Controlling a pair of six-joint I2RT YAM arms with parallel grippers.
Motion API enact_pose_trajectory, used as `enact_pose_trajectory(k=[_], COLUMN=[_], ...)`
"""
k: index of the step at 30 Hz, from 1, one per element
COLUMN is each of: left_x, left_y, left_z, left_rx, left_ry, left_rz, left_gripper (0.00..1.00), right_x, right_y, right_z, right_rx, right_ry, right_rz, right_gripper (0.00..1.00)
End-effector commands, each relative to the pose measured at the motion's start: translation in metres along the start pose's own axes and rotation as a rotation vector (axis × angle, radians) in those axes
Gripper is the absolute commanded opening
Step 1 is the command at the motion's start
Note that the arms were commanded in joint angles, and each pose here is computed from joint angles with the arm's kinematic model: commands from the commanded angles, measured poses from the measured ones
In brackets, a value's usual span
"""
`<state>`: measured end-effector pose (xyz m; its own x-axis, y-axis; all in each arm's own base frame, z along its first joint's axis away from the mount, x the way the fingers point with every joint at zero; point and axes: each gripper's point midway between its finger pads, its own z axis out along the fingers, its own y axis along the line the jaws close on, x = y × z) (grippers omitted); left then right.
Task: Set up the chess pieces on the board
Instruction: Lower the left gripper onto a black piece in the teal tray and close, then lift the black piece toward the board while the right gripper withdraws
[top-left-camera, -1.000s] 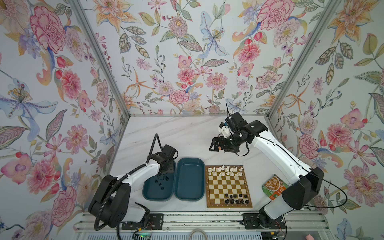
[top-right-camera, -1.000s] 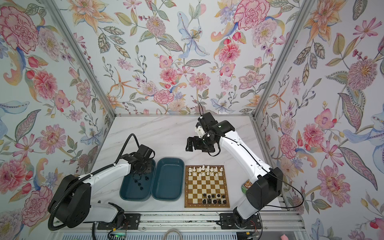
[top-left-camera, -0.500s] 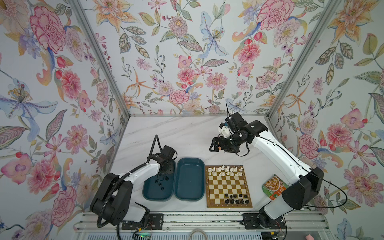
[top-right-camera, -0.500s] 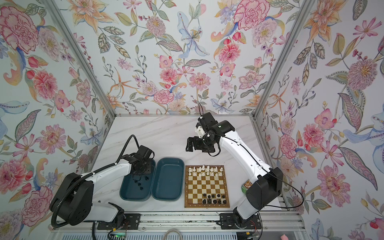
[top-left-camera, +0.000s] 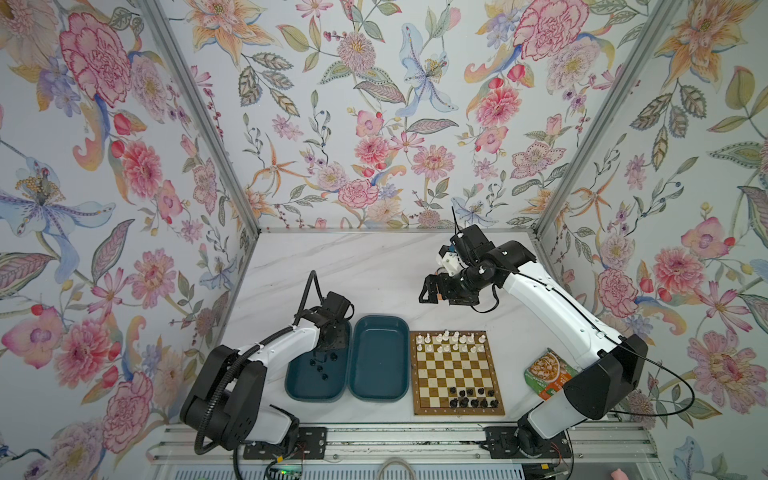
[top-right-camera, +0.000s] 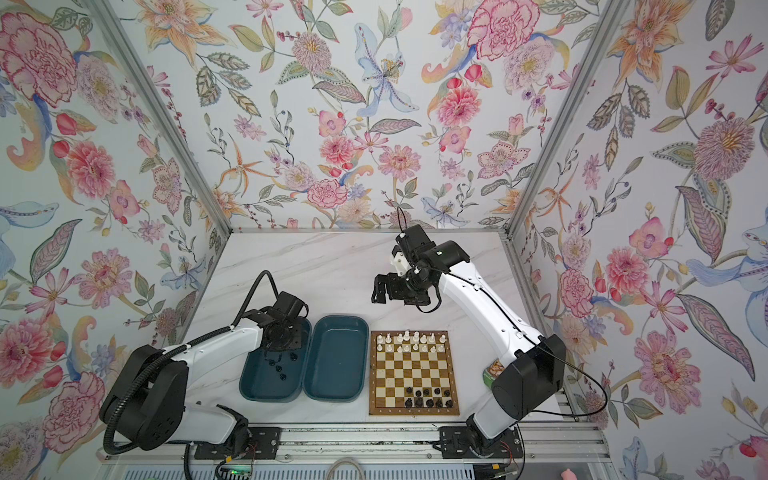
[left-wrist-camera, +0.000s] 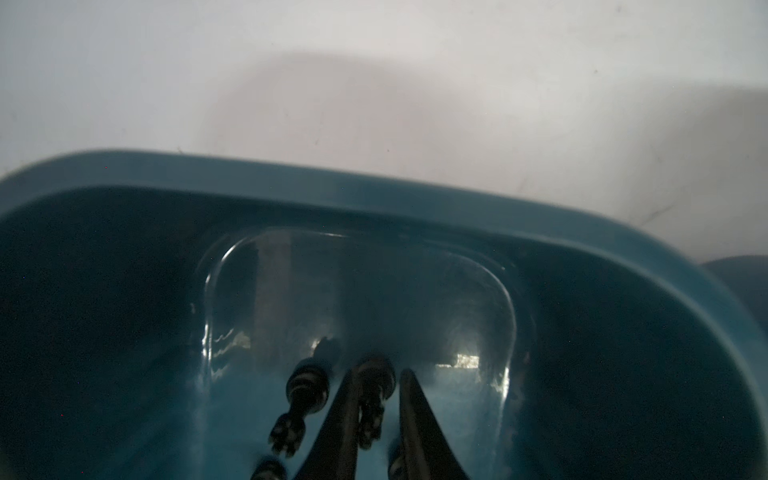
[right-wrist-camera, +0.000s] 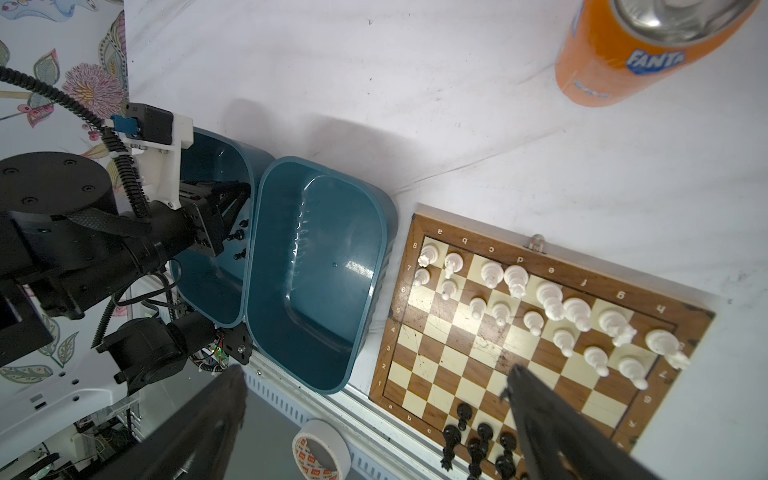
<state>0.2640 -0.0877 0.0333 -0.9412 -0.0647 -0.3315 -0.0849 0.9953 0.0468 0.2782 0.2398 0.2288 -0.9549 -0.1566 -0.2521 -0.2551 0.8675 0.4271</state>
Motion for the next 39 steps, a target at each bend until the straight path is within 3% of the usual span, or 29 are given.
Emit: enact_pose_trajectory(k=[1,12,23,30,39], left_x=[0.007,-0.002,-0.034,-0.03,-0.013], left_y=[0.006,0.006,-0.008,-0.052,-0.124], left_z=[0.005,-0.006,-0.06,-0.099,-0.125], left_rx=[-0.01,-0.014,0.039,0.094,0.202], left_ry=[0.026,0.006,-0.06,-0.08,-0.105], left_rz=[0.001,0.004,-0.013,0.08,0.21], left_gripper=[0.19,0.02,0.0,0.0,0.0], right_x=[0.006,0.005,0.007,0.013,0.035], right_y=[-0.003,-0.002,-0.006,-0.028,-0.076], right_z=[0.004,0.004,-0.003,-0.018,-0.049], right_rx=[0.022,0.018,0.04,0.074,0.162], right_ry=[0.027,0.027,0.002,-0.039,-0.089], right_rz=[0.007,0.011,0.003,0.036,0.135], right_gripper=[0.99,0.99,0.99,0.99,0.99])
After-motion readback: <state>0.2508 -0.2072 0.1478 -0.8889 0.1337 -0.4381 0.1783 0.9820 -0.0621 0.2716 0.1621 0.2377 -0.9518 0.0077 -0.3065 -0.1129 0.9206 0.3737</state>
